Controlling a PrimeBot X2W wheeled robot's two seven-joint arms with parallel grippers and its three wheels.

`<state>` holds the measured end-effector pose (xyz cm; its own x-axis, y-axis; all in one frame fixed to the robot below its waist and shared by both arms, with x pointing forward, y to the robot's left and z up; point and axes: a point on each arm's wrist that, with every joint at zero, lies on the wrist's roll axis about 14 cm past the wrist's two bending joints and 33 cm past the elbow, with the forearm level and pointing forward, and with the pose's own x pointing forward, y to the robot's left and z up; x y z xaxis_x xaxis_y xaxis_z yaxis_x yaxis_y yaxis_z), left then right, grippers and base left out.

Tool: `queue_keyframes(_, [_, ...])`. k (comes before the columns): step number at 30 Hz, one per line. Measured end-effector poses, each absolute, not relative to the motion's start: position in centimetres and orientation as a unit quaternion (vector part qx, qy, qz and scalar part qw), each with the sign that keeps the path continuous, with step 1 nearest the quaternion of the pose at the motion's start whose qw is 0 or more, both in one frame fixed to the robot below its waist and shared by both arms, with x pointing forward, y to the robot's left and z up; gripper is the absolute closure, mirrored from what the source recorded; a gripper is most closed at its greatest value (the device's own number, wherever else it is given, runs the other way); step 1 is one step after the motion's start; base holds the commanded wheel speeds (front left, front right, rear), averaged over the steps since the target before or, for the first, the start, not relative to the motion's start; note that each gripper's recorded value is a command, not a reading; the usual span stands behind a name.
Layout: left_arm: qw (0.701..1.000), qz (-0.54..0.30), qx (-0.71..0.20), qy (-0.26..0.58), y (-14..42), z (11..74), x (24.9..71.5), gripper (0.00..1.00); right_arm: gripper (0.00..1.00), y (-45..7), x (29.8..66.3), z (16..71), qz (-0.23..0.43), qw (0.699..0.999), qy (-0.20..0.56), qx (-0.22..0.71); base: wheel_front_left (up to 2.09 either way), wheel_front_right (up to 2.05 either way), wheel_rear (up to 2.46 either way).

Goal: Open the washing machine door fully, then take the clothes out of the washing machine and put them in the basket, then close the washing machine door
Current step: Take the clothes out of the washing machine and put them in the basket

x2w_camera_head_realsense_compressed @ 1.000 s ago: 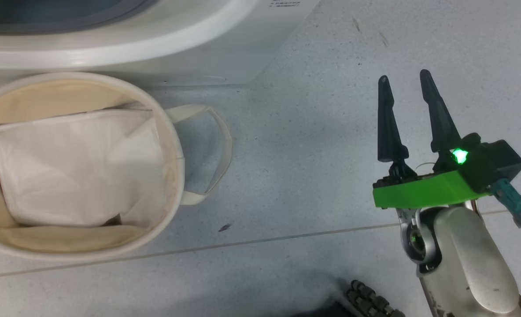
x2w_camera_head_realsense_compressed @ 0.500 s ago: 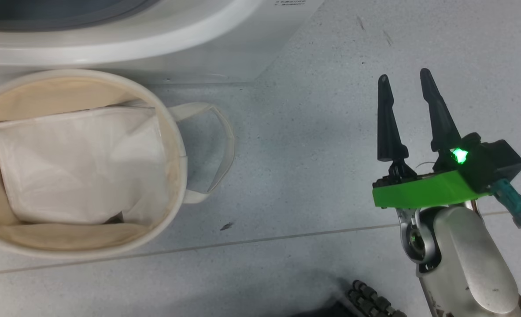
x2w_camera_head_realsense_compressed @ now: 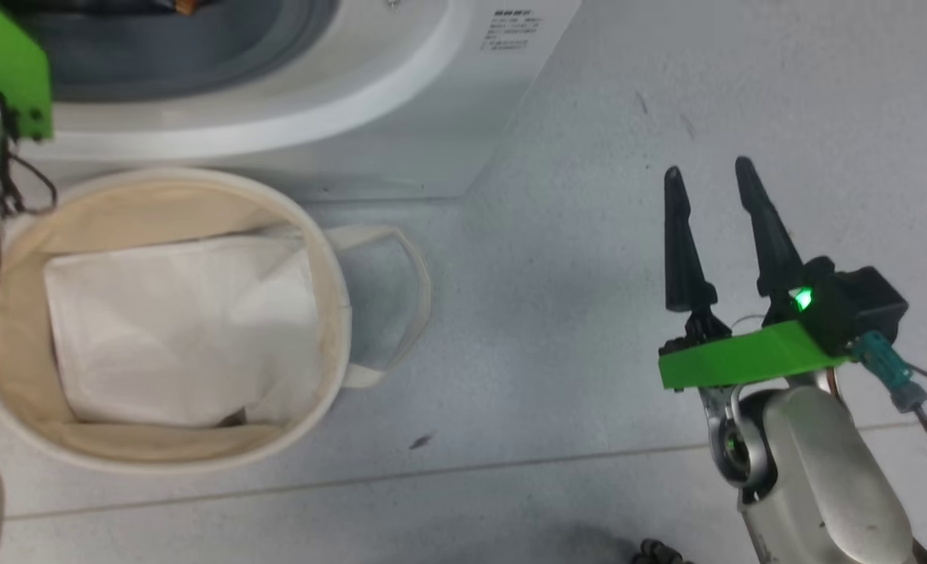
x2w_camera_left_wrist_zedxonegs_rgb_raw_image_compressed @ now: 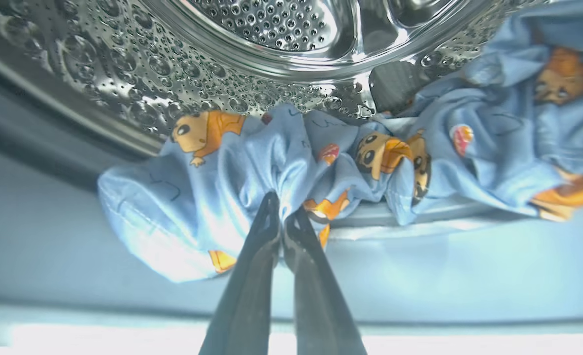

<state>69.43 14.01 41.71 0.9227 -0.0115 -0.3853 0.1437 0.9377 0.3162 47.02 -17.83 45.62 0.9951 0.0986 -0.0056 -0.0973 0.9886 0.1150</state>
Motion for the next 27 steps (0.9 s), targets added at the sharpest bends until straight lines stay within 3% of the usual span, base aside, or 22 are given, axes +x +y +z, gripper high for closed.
queue_keyframes(10, [0.983,-0.059,0.107,0.139,13.4,45.8,64.1,1.00,0.00,-17.5,44.1,48.9,0.057,0.996,-0.018,0.069,0.00,0.00,0.00])
queue_keyframes(27, [0.988,-0.125,0.003,0.094,11.8,49.2,53.3,1.00,0.00,-16.0,39.4,52.4,0.089,0.991,-0.052,0.089,0.00,0.00,0.00])
